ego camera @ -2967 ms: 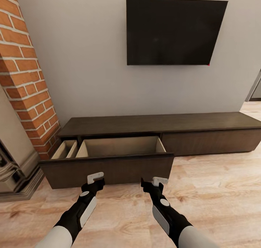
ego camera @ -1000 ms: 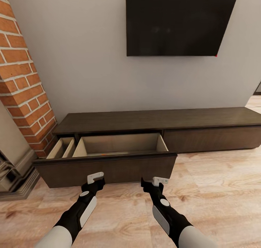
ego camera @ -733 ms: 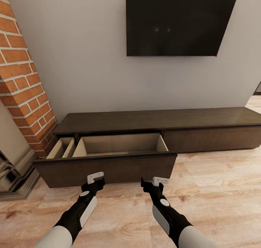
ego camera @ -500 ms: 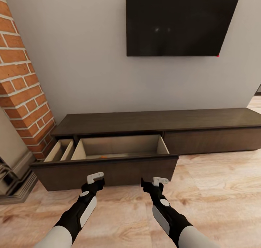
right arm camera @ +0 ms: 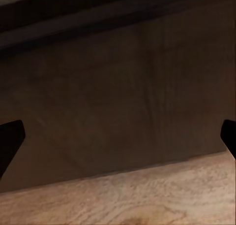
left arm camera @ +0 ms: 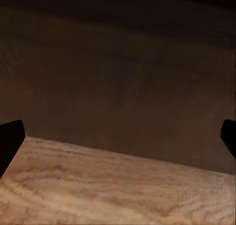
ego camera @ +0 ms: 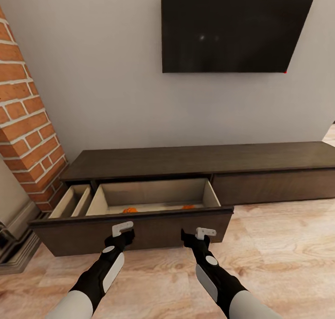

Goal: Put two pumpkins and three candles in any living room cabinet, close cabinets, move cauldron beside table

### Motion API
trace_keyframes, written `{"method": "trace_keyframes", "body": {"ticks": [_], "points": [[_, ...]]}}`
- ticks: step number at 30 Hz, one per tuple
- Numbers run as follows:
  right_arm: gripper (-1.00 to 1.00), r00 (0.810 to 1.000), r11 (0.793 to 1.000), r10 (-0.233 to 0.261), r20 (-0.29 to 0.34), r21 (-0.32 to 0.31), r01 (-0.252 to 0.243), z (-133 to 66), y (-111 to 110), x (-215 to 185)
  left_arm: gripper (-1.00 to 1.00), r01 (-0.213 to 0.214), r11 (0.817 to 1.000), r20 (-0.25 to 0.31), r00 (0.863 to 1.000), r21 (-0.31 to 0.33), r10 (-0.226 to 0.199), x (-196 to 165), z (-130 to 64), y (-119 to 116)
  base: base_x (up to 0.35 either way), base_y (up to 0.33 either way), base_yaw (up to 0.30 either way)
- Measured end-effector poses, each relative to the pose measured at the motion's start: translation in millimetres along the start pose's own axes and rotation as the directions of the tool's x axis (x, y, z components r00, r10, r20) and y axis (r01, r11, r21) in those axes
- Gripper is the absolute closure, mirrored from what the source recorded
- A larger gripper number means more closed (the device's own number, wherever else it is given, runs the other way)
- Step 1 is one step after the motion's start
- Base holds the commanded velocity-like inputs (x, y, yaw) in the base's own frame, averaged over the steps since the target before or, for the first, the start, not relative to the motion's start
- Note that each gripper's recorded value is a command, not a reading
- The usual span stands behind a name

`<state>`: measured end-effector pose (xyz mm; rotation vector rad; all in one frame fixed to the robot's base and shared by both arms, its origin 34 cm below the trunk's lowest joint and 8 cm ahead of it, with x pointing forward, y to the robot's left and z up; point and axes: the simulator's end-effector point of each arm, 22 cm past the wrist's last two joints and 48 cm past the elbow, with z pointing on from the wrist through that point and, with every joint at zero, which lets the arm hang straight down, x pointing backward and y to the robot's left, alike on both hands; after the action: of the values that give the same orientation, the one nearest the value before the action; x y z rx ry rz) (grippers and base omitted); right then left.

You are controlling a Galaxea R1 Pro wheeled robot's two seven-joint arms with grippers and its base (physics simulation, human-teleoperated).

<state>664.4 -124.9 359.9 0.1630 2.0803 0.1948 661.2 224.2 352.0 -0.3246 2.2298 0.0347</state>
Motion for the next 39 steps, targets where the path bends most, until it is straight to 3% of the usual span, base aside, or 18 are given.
{"method": "trace_keyframes", "body": {"ticks": [20, 39], "points": [[-1.0, 1.0, 1.0, 0.0, -0.001, 0.0, 0.0, 0.1, 0.3, 0.3, -1.0, 0.005, 1.0, -0.006, 1.0, -0.002, -0.005, 2.4, 0.3, 1.0, 0.188, 0.0, 0.0], [-1.0, 1.0, 1.0, 0.0, -0.001, 0.0, 0.0, 0.1, -0.3, 0.3, -1.0, 0.001, 1.0, -0.004, 1.0, 0.0, -0.001, 2.0, 0.0, 0.0, 0.314, 0.0, 0.0]]}}
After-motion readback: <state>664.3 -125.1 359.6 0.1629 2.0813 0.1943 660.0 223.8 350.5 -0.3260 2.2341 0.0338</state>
